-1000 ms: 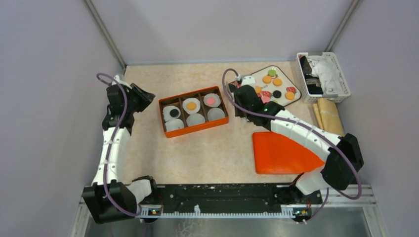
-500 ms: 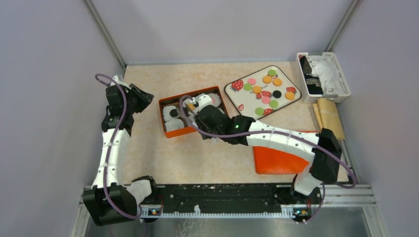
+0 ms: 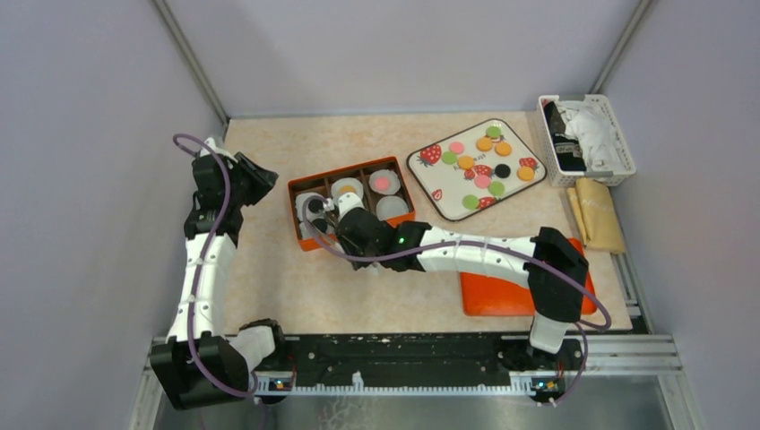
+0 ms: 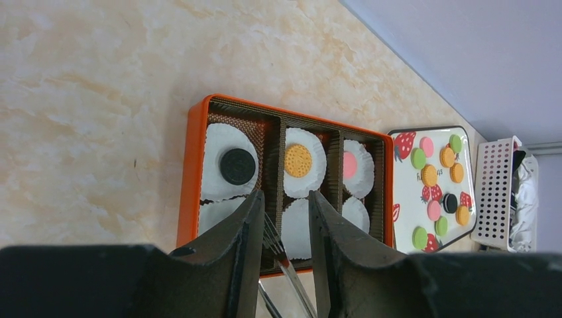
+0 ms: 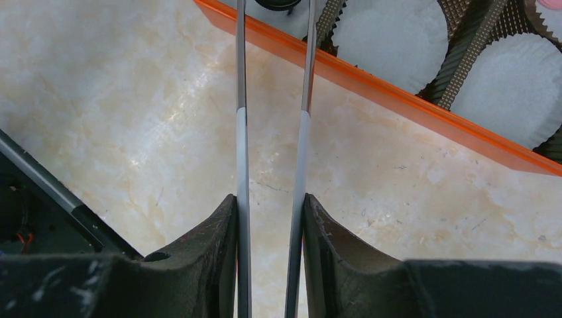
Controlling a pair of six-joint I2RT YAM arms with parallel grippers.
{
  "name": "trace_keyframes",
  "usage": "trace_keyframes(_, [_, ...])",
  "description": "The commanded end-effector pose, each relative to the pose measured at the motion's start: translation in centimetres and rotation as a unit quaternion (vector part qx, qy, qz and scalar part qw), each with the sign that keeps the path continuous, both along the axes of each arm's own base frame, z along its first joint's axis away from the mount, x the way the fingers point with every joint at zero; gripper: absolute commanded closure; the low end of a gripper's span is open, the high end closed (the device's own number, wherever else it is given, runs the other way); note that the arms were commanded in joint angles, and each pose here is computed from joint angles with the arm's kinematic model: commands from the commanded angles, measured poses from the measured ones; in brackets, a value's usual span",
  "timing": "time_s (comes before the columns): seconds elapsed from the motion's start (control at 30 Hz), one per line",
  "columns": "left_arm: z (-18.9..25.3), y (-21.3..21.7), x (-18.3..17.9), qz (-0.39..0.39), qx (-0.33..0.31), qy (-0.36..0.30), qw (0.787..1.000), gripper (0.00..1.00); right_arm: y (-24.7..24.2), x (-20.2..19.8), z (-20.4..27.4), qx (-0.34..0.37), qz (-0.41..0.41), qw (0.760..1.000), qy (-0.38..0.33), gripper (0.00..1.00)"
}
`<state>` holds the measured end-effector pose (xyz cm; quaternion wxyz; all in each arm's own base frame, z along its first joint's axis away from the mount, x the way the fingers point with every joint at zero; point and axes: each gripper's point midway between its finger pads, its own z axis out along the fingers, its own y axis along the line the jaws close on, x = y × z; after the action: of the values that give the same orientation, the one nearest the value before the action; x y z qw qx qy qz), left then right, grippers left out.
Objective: Pack the cookies
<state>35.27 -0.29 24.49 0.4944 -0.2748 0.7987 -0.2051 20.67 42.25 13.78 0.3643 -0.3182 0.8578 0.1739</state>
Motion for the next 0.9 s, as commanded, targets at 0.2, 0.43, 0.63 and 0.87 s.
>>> trace_keyframes(0.2, [2.6,0.4,-0.2,0.005,0.016,-0.038,0.999,0.62,3.4,-0.8,3.3,0.055,0.016,0.998,-0.033,0.88])
trace_keyframes(0.43, [2.7,0.1,-0.1,-0.004,0.013,-0.041,0.999,0.61,2.9,-0.9,2.5,0.046,0.009,0.998,-0.03,0.64])
trace_keyframes(0.63, [3.0,0.0,-0.2,-0.008,0.012,-0.048,0.999,0.59,2.8,-0.7,2.5,0.046,0.002,0.998,-0.033,0.58])
trace_keyframes(0.87, [3.1,0.0,-0.2,-0.009,0.013,-0.05,0.999,0.59,2.3,-0.3,4.1,0.062,-0.012,0.997,-0.051,0.61])
